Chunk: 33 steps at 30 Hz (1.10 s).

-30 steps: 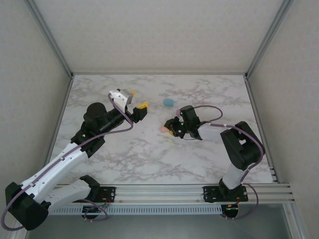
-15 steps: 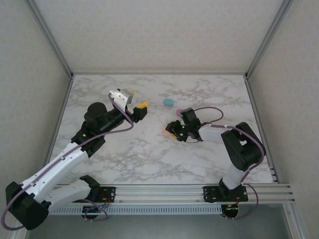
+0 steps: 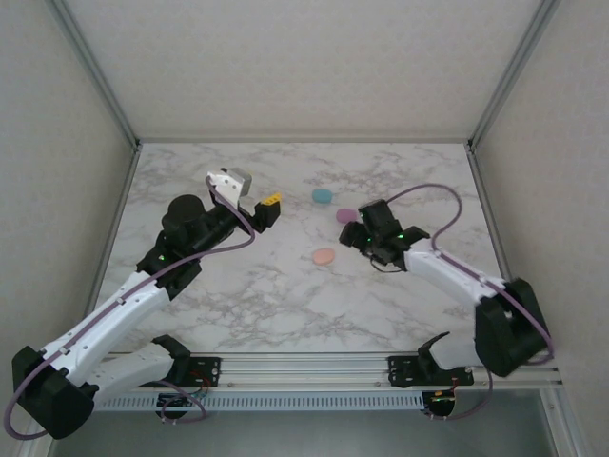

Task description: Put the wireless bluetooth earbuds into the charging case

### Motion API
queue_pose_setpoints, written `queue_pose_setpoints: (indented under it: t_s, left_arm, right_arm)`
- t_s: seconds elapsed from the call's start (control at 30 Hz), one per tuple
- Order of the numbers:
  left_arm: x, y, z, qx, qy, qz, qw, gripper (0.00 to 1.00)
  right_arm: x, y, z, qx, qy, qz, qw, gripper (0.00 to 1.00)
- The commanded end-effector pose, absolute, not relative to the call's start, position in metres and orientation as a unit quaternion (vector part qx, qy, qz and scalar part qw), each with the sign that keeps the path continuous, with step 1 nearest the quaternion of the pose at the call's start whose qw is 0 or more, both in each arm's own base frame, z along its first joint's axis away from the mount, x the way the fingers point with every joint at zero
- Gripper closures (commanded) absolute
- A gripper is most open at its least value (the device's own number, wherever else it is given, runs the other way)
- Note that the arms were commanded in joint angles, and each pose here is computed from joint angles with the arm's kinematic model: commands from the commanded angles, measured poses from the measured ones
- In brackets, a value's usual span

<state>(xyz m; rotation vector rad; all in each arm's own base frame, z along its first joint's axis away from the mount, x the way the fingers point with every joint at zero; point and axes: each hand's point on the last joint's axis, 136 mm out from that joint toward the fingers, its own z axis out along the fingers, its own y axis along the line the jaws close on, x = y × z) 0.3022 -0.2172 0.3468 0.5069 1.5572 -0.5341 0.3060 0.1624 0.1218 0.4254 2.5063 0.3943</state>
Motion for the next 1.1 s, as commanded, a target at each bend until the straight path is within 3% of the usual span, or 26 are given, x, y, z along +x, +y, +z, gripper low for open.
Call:
queue_pose_setpoints:
  t_s: [0.0,0.07,0.17,0.37,0.53,0.7,0.97,1.07]
  left_arm:
    - [0.321,-0.191,0.33,0.17,0.717,-0.189,0.649,0.07]
    - [0.333,-0.173,0.321,0.131,0.733,-0.164,0.647,0.01]
    - [0.35,-0.139,0.302,0.069,0.757,-0.129,0.636,0.0]
    - [0.37,-0.055,0.252,-0.068,0.792,-0.038,0.606,0.0]
    - [0.372,-0.001,0.211,-0.14,0.805,0.022,0.576,0.0]
    - [0.375,0.015,0.194,-0.127,0.818,0.074,0.556,0.0]
    - [0.389,0.023,0.162,-0.12,0.824,0.071,0.55,0.0]
    - [0.396,0.021,0.155,-0.112,0.816,0.063,0.564,0.0]
  right_arm:
    - [0.31,0.078,0.174,0.163,0.899,-0.045,0.404,0.12]
    - [0.313,0.049,0.197,0.156,0.865,-0.111,0.463,0.03]
    - [0.326,0.022,0.202,0.129,0.828,-0.176,0.517,0.01]
    - [0.356,-0.005,0.137,0.089,0.855,-0.153,0.488,0.01]
    - [0.383,0.014,0.104,0.039,0.859,-0.083,0.503,0.01]
    - [0.402,0.04,0.103,-0.044,0.846,-0.046,0.53,0.04]
    - [0.387,0.034,0.087,-0.037,0.815,0.011,0.578,0.02]
    - [0.393,0.016,0.083,0.008,0.833,0.001,0.554,0.01]
